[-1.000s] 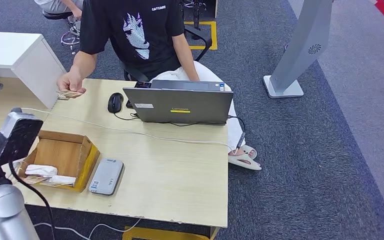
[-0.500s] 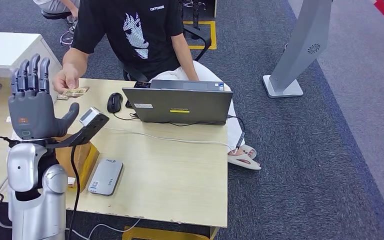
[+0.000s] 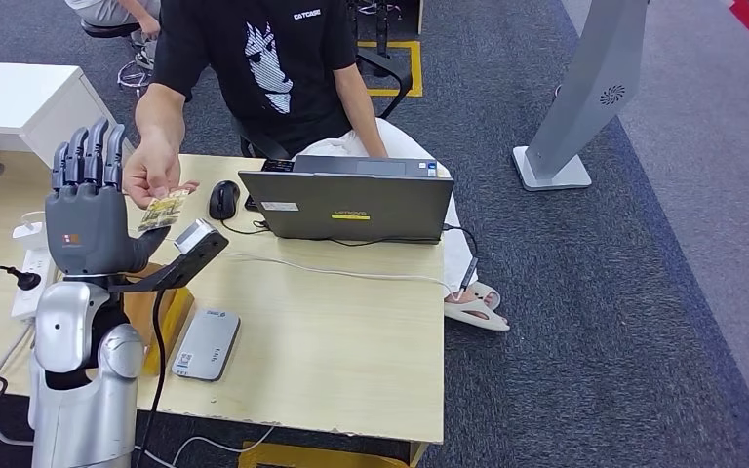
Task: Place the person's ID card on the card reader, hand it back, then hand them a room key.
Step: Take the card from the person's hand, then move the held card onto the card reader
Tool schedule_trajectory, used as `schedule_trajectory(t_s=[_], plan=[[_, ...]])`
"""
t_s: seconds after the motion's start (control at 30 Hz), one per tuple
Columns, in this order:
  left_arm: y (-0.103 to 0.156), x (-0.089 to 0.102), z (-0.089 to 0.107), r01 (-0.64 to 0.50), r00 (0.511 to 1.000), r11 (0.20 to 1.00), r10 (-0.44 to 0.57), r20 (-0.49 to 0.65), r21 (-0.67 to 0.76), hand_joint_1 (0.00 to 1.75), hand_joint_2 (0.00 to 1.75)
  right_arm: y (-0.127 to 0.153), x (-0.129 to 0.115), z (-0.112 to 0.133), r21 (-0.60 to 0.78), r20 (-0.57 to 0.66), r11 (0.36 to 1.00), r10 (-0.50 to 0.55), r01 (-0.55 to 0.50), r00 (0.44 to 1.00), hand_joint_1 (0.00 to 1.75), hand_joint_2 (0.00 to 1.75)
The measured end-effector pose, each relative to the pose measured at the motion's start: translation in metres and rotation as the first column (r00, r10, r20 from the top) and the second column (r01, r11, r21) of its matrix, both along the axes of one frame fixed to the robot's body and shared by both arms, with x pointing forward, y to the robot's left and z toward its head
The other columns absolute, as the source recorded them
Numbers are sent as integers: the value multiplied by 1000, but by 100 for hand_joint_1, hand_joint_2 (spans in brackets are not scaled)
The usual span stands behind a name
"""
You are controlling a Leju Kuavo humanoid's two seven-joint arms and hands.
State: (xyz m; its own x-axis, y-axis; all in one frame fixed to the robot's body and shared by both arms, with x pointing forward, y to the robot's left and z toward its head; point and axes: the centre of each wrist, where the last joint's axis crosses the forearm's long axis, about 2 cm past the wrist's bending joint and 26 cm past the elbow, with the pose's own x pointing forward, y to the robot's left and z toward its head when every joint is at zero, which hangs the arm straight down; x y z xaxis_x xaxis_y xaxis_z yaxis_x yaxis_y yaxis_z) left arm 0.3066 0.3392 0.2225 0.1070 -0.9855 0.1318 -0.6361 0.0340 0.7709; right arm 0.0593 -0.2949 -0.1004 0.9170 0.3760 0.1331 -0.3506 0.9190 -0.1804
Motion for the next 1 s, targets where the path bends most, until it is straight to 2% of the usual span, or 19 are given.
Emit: schedule_trajectory(t_s=[0.03, 0.77, 0.9, 1.0], plan=[[0, 0, -1, 0, 1000, 1000, 0, -2, -1, 175, 175, 0, 0, 0, 0, 0, 1000, 1, -1, 1000, 0, 175], [0, -3, -7, 30, 999, 999, -30, -15, -26, 175, 175, -6, -1, 1, -7, -1, 1000, -11, 11, 1000, 0, 175], [0, -6, -9, 95, 995, 993, -96, -11, -66, 175, 175, -8, -1, 1, -7, -1, 1000, -16, 16, 1000, 0, 175], [-5, -18, -12, 183, 983, 980, -184, -16, -75, 175, 175, -9, -1, 2, -2, -8, 1000, -24, 24, 1000, 0, 175]])
